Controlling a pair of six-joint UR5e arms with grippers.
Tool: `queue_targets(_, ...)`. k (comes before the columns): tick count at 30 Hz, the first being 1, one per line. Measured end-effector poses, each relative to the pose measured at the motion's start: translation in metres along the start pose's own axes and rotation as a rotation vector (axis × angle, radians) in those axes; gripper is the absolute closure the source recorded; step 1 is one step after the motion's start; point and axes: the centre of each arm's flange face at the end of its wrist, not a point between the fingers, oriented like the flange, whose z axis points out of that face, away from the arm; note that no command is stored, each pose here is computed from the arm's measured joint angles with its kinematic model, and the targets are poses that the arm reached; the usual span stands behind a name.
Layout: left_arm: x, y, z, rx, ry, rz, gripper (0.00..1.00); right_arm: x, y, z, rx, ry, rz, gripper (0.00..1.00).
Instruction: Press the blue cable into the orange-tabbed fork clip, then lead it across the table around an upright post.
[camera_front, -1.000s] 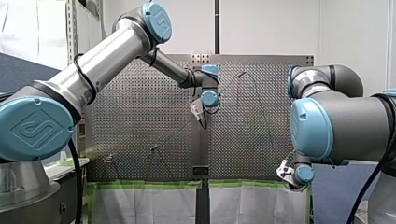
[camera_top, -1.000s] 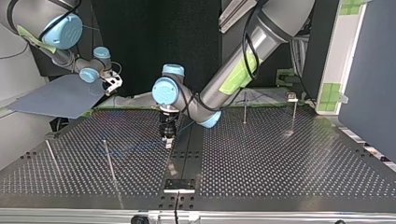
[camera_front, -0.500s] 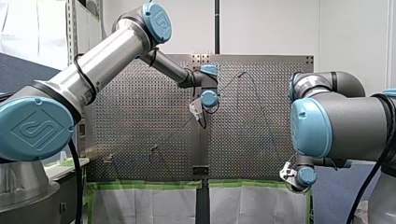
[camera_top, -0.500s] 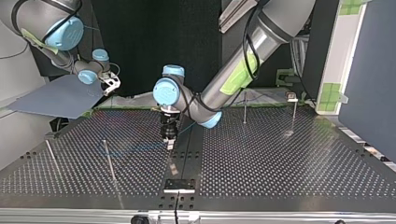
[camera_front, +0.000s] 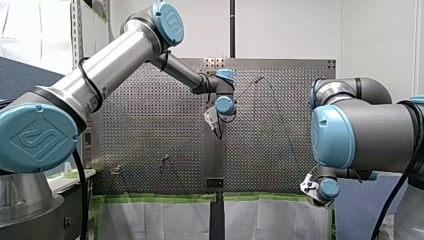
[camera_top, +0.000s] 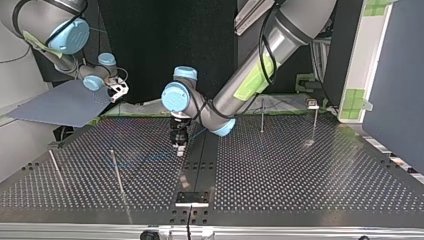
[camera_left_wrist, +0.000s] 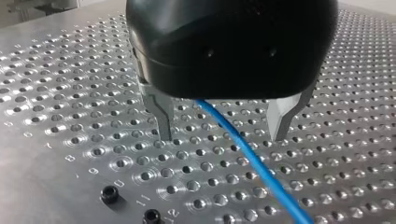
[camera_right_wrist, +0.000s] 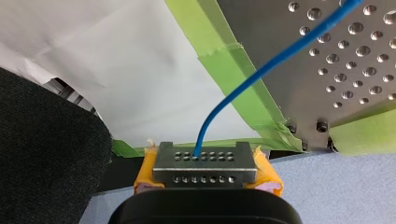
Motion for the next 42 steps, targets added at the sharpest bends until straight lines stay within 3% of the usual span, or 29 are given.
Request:
queue_targets(6,0.002,0.006,-0.004,-0.027,0.043,0.013,0.02,-0.006,-0.003,-0.004,-0.011,-0.038,-0.022,1.0)
queue_targets(12,0.002,0.011,-0.006,-0.05,0.069,0.006,0.02,-0.011,-0.004,-0.008,-0.023,-0.07,-0.03,1.0)
queue_targets(20,-0.007,0.012,-0.01,-0.06,0.087,-0.031,0.02,-0.011,-0.003,-0.008,-0.025,-0.071,-0.03,1.0)
queue_targets(27,-0.021,0.007,-0.01,-0.031,0.105,-0.084,0.02,-0.01,-0.001,-0.008,-0.027,-0.07,-0.029,1.0)
queue_targets(37,-0.016,0.008,-0.022,-0.056,0.171,-0.063,0.02,-0.01,0.0,-0.008,-0.028,-0.069,-0.027,1.0)
queue_targets(42,-0.024,0.009,-0.027,-0.093,0.169,-0.058,0.02,-0.01,0.0,-0.007,-0.028,-0.069,-0.025,1.0)
